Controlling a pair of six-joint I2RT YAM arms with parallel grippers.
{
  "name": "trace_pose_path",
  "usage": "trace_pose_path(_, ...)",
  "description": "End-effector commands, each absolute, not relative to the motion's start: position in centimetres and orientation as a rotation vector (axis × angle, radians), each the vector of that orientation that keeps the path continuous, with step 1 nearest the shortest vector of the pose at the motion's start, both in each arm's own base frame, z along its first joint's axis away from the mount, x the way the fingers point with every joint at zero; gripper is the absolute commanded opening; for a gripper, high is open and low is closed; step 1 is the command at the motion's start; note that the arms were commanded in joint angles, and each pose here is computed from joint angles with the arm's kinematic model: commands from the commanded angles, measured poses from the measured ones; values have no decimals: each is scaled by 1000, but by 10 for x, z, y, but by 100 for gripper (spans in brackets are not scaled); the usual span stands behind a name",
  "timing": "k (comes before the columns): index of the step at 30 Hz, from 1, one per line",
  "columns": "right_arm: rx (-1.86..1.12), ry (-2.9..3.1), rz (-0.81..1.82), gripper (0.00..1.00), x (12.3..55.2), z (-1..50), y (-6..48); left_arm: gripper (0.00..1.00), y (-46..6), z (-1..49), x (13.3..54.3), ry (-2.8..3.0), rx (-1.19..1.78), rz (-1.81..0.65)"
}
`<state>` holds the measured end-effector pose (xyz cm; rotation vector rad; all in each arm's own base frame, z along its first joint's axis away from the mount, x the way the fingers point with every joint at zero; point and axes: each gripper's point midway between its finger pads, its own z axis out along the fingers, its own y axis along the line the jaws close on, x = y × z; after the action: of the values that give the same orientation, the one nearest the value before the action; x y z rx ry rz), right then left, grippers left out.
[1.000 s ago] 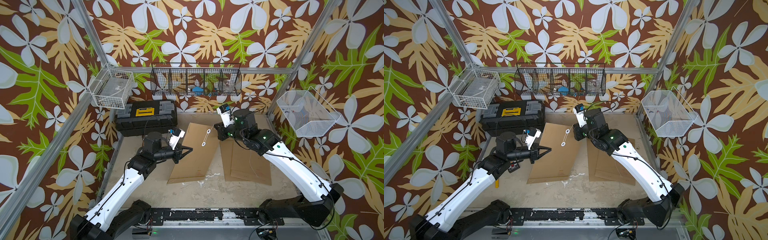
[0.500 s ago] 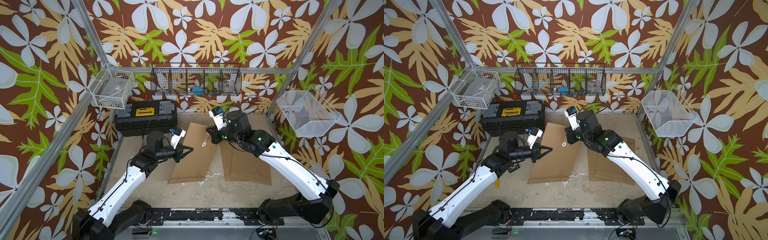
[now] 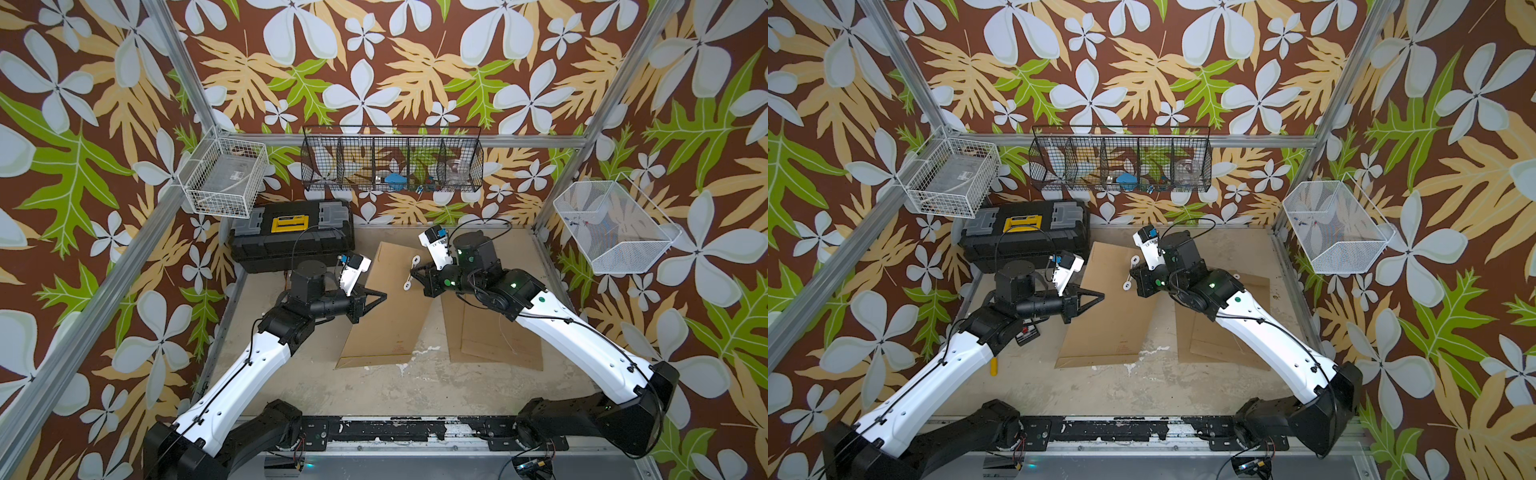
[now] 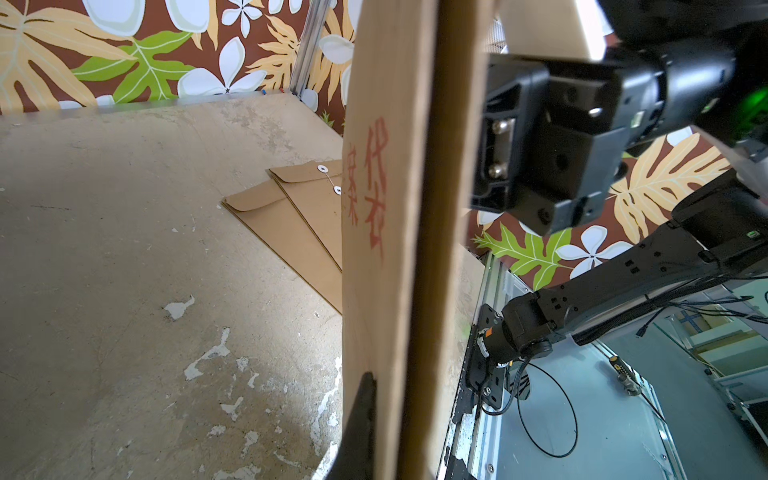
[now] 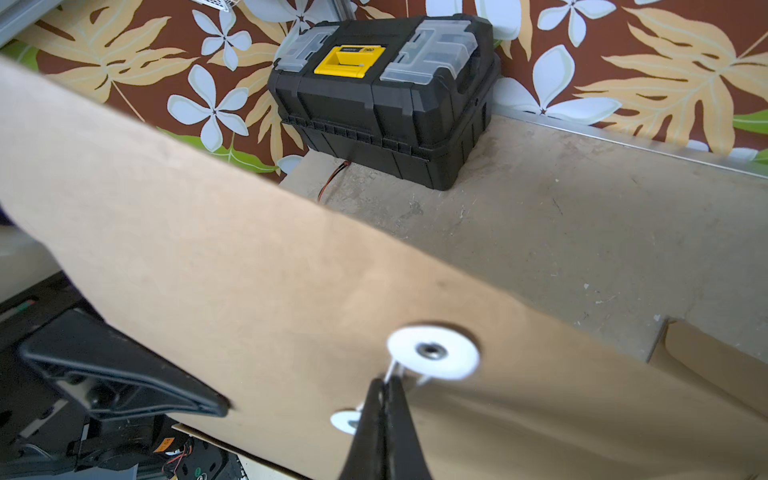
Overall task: Close the mouth of the file bag
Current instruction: Close the file bag, then place the file bag at the center of the board.
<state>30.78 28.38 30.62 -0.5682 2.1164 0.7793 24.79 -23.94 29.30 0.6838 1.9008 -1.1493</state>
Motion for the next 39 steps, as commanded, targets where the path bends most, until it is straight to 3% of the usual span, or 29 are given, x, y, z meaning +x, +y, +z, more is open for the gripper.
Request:
trace_pose_path(1,-585,2095,854,0,305,307,285,0,-240,310,250,1826,701,-1137)
trace_pose_path(17,-533,2090,904,0,319,302,263,0,-240,312,249,1827,710,-1127)
trace_pose_path(26,-399,2159,721,2,334,285,221,0,-236,317,252,1827,670,-1110)
trace_pose_path(28,-379,2141,772,15,330,286,216,0,-236,314,257,1858,620,-1148)
trace_pose_path(31,-392,2126,970,46,316,278,219,0,-237,316,253,1862,541,-1318)
trace_pose_path(34,-450,2109,1193,63,294,262,233,0,-234,324,245,1821,506,-1436)
trace_pose_path(39,-466,2050,1407,73,276,246,246,0,-227,339,240,1758,478,-1561)
